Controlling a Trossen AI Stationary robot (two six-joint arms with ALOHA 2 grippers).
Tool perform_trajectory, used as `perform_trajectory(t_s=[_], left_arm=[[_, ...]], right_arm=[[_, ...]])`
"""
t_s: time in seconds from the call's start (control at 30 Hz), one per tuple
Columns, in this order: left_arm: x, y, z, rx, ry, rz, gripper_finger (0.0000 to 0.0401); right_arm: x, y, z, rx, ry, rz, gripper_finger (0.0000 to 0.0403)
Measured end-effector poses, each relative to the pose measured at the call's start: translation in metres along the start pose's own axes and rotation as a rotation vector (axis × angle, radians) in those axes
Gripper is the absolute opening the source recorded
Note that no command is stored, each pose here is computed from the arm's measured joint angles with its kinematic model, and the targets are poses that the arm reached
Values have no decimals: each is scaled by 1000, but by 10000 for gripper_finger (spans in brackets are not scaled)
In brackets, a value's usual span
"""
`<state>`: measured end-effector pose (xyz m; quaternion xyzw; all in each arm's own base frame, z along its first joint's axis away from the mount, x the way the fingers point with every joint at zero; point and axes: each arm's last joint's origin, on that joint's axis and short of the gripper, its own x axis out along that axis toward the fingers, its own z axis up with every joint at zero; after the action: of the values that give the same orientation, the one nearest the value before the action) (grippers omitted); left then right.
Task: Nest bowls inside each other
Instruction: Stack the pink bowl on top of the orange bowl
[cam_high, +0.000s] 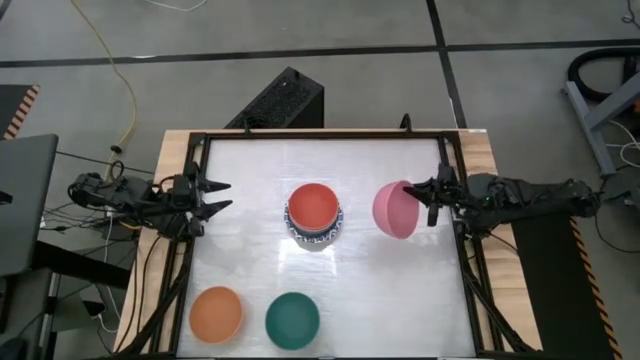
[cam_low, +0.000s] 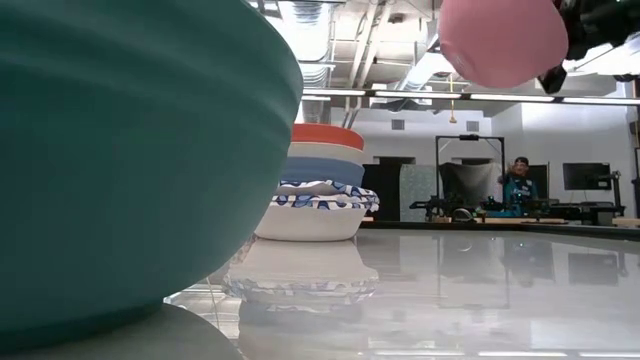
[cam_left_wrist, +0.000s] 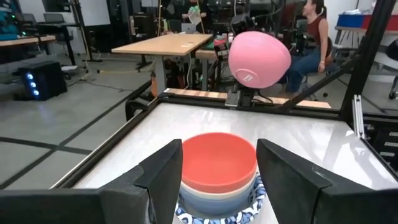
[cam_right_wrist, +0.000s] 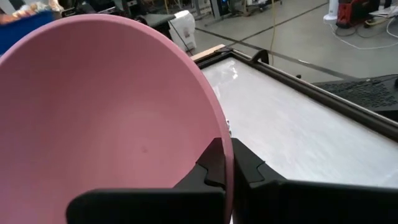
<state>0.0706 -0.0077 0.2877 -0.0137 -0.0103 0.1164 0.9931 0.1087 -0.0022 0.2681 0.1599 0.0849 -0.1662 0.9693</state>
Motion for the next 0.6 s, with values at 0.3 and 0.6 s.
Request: perform_trajectory(t_s=[0.3,0.6], left_arm=[[-13,8,-4,-47,-32,2,194],[-10,9,-34,-77,-47,59,194]], right_arm=[[-9,-1,6,79,-173,85,11],[4,12,12,108,-217,136,11]])
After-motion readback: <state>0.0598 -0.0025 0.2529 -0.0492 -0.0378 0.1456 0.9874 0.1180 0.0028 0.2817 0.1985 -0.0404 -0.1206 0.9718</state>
